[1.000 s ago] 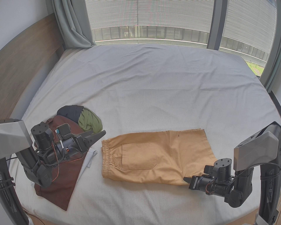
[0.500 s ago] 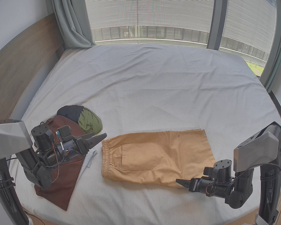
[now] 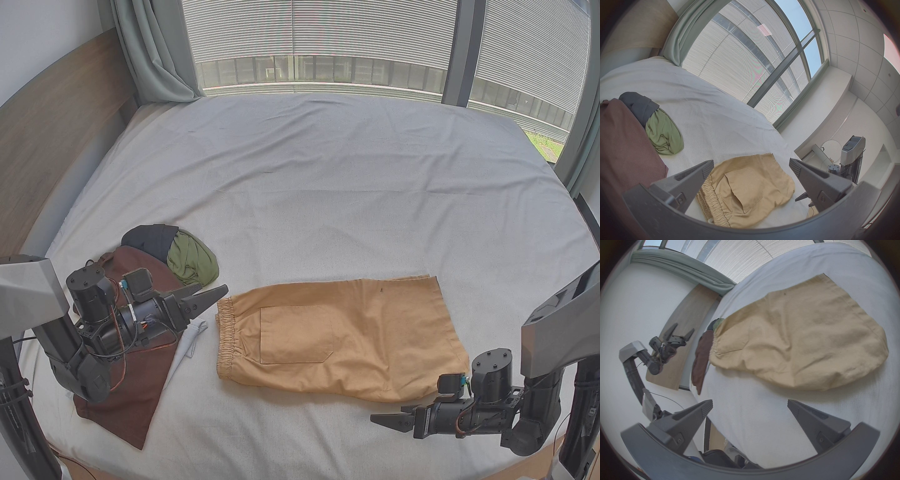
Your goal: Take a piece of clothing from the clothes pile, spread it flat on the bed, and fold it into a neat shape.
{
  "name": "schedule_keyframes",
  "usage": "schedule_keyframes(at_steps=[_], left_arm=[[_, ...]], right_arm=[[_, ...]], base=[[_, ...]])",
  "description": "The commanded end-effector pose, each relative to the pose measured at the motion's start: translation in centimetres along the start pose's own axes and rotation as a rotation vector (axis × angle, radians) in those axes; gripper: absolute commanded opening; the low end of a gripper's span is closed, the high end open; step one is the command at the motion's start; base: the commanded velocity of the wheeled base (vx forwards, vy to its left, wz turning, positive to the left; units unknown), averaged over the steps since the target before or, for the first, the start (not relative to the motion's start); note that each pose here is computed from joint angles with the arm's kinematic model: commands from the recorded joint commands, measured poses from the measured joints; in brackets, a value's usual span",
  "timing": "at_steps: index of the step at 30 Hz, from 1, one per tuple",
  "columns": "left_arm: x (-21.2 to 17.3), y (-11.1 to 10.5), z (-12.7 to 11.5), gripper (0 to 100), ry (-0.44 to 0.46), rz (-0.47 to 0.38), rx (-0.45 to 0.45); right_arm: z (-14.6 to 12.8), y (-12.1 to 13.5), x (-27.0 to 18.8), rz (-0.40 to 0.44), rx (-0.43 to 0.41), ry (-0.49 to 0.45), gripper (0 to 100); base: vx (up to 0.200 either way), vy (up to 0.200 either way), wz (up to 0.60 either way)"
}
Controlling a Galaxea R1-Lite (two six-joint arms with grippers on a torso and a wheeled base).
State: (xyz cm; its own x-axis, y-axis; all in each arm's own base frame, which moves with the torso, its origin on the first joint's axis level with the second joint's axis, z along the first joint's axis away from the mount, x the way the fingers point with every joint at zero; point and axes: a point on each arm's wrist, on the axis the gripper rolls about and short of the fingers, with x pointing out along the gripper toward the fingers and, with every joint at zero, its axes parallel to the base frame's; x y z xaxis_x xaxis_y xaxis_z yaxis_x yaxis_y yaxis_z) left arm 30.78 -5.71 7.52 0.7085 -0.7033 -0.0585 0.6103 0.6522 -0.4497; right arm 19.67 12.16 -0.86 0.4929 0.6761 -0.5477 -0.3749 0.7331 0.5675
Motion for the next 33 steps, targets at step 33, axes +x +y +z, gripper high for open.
schedule_keyframes(at_steps=[33], left_arm=[[-0.5, 0.5, -1.4, 100, 0.049, 0.024, -0.003]], right_arm=[[7.9, 1.9, -1.8, 0.154, -0.113, -0.352, 100]], base=[[0.0, 0.0, 0.0]])
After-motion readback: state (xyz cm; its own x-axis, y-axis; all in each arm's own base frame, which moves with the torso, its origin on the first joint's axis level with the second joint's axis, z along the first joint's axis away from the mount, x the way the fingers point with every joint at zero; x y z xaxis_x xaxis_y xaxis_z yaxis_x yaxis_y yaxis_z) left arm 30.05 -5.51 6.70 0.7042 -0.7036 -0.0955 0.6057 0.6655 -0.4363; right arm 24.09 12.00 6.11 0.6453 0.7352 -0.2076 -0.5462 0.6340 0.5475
